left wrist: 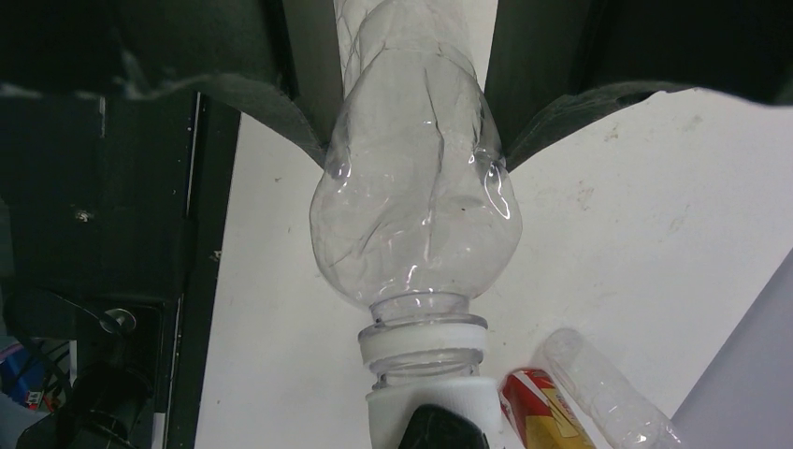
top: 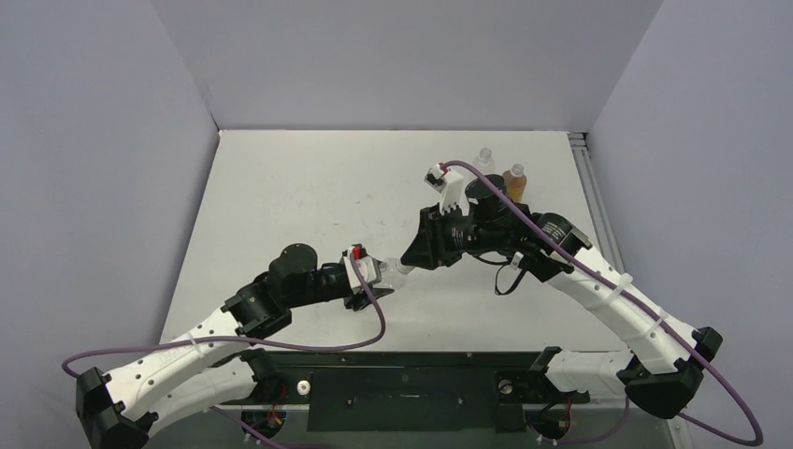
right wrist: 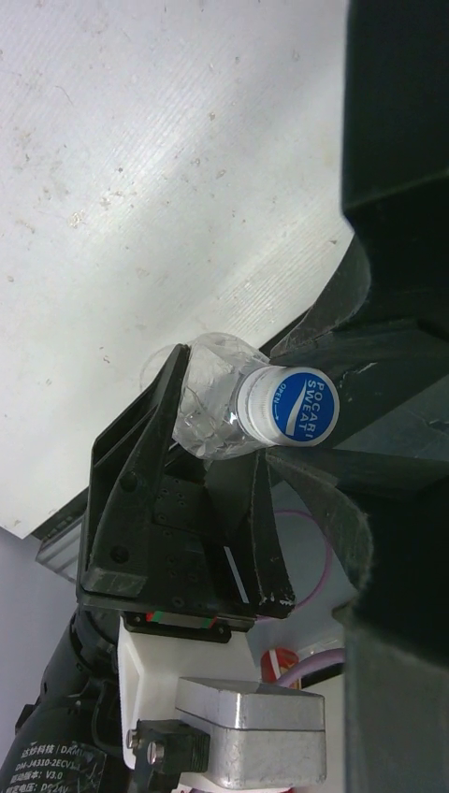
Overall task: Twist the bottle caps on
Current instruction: Screw the bottle cap onto the plastic bottle.
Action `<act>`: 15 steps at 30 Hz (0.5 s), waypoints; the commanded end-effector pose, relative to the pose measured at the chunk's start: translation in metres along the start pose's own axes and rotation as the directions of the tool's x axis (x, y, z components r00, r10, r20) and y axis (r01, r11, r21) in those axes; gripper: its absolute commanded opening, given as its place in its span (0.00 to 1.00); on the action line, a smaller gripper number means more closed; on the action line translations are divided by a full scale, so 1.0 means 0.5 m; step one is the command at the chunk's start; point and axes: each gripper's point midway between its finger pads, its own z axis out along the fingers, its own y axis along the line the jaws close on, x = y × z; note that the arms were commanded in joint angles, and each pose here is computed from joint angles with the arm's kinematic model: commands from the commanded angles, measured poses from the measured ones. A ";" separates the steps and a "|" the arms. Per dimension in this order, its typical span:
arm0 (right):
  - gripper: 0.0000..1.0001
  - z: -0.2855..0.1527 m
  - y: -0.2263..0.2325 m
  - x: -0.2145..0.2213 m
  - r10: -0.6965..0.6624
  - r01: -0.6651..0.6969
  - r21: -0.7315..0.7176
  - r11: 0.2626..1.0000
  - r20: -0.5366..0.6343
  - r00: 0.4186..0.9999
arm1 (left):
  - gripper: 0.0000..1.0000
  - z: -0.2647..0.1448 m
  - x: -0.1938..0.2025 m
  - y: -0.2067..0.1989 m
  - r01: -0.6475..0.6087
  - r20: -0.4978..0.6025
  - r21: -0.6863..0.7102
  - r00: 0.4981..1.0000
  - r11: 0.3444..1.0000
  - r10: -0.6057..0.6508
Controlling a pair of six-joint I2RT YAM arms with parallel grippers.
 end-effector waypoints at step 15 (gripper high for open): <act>0.15 0.029 -0.006 0.003 0.026 -0.025 0.064 0.998 -0.019 0.999 | 0.21 0.005 -0.161 0.043 0.038 0.234 -0.072 0.972 0.997 -0.020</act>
